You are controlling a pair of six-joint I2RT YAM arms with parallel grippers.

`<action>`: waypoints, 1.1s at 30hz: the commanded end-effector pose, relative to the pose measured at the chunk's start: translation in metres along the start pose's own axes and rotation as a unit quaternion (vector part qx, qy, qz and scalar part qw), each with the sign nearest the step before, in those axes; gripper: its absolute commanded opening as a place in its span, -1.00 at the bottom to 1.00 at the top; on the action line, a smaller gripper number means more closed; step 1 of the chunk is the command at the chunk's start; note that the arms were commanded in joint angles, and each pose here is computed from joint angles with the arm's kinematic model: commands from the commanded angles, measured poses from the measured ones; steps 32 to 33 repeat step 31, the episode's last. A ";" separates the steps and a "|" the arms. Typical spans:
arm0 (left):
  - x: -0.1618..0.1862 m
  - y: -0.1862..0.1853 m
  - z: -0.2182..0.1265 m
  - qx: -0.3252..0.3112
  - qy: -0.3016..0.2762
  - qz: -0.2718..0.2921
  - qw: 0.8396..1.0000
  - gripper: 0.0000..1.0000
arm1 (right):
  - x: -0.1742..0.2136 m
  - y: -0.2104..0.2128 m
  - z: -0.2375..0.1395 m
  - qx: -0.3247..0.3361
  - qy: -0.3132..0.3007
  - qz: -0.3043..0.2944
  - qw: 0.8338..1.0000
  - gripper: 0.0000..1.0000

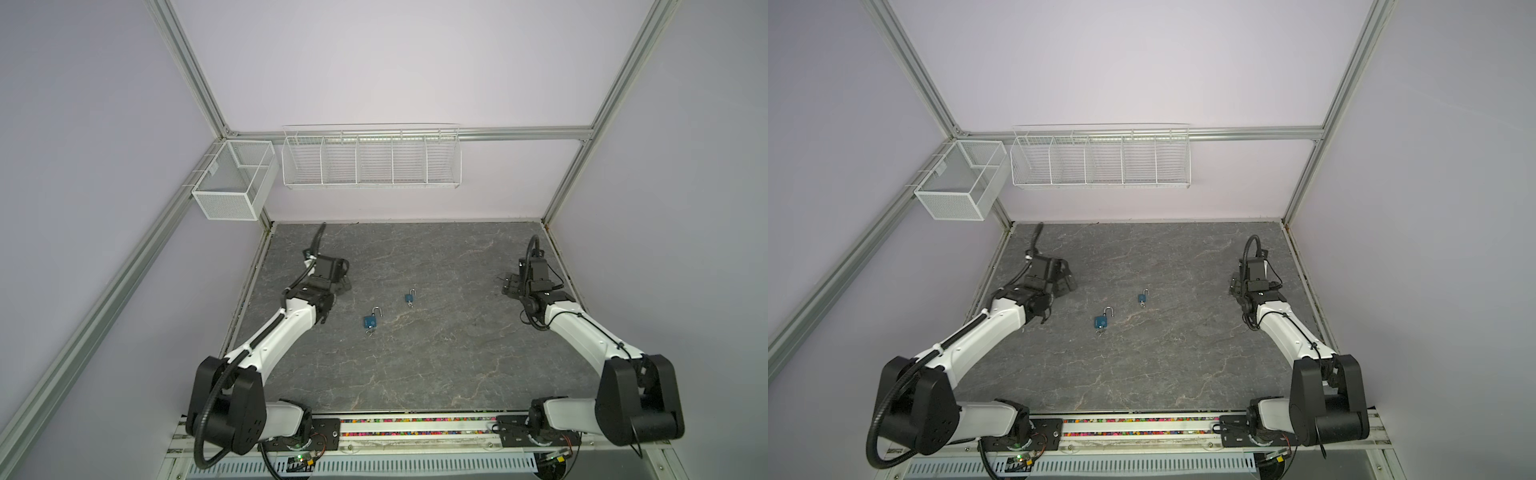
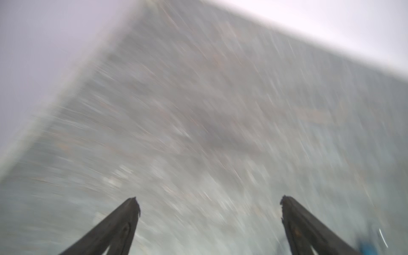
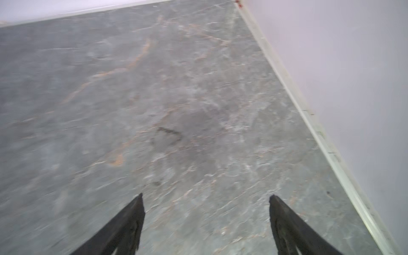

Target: Unlock with the key

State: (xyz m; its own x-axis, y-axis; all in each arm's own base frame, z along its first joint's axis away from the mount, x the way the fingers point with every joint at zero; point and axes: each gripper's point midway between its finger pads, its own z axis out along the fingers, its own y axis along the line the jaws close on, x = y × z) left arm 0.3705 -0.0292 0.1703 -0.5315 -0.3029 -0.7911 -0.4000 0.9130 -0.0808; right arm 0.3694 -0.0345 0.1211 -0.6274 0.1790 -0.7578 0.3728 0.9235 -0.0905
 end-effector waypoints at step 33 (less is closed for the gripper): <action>0.006 0.052 0.066 0.015 -0.218 0.060 0.974 0.99 | 0.010 0.038 0.026 -0.161 -0.180 -0.068 0.968 0.77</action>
